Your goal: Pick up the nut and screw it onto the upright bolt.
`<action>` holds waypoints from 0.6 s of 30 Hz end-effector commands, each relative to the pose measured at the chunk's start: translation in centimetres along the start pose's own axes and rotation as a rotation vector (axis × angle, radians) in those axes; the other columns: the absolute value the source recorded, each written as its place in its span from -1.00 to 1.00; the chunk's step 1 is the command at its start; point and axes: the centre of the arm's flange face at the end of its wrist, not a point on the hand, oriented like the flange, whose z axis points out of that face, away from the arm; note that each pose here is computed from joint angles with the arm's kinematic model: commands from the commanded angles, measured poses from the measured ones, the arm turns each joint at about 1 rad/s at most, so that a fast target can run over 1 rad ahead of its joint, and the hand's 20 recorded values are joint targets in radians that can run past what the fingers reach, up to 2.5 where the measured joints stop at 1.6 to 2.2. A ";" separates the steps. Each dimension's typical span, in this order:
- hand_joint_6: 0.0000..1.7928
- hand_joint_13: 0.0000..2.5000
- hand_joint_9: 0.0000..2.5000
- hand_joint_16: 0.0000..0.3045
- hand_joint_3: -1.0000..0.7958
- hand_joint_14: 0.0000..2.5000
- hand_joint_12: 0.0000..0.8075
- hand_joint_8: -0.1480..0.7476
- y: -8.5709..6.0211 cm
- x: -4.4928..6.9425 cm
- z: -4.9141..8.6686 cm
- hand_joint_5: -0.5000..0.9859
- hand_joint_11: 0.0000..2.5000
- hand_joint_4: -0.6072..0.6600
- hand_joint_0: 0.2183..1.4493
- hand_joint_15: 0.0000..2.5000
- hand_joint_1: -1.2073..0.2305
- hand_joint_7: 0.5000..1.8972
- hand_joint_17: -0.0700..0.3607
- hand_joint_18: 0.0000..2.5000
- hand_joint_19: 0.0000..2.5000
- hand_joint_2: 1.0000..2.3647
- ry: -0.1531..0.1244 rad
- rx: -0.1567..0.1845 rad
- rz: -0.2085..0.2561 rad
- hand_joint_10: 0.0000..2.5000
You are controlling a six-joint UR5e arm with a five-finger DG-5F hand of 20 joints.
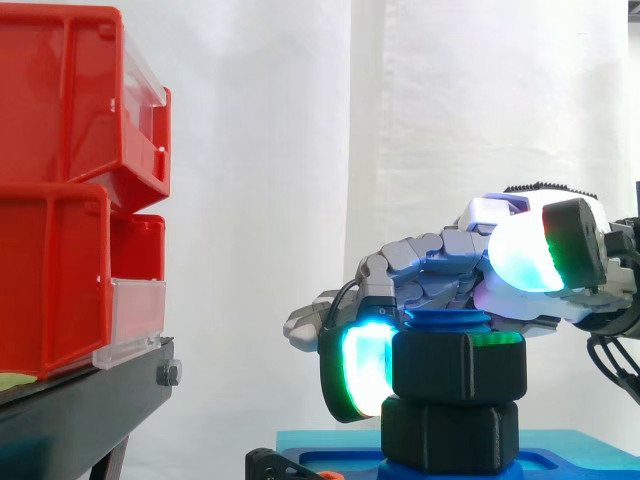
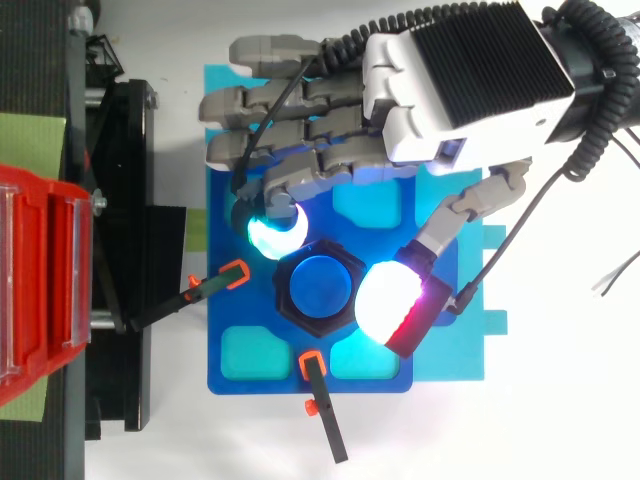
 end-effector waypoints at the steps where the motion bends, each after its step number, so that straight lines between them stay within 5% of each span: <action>1: -0.44 -0.71 -0.32 -0.80 -0.44 -1.00 -0.28 -0.12 -0.2 -0.1 -0.1 -0.25 -1.00 0.20 -0.66 -1.00 0.40 0.15 -0.36 -1.00 -1.00 -1.00 0.001 0.000 -0.001 -1.00; 18: -0.44 -0.51 -0.08 -0.86 -0.44 -1.00 -0.39 -0.21 -0.9 -1.1 -0.6 -0.21 -1.00 0.18 -0.63 -1.00 0.35 0.15 -0.45 -0.83 -1.00 -1.00 0.000 -0.008 -0.008 -1.00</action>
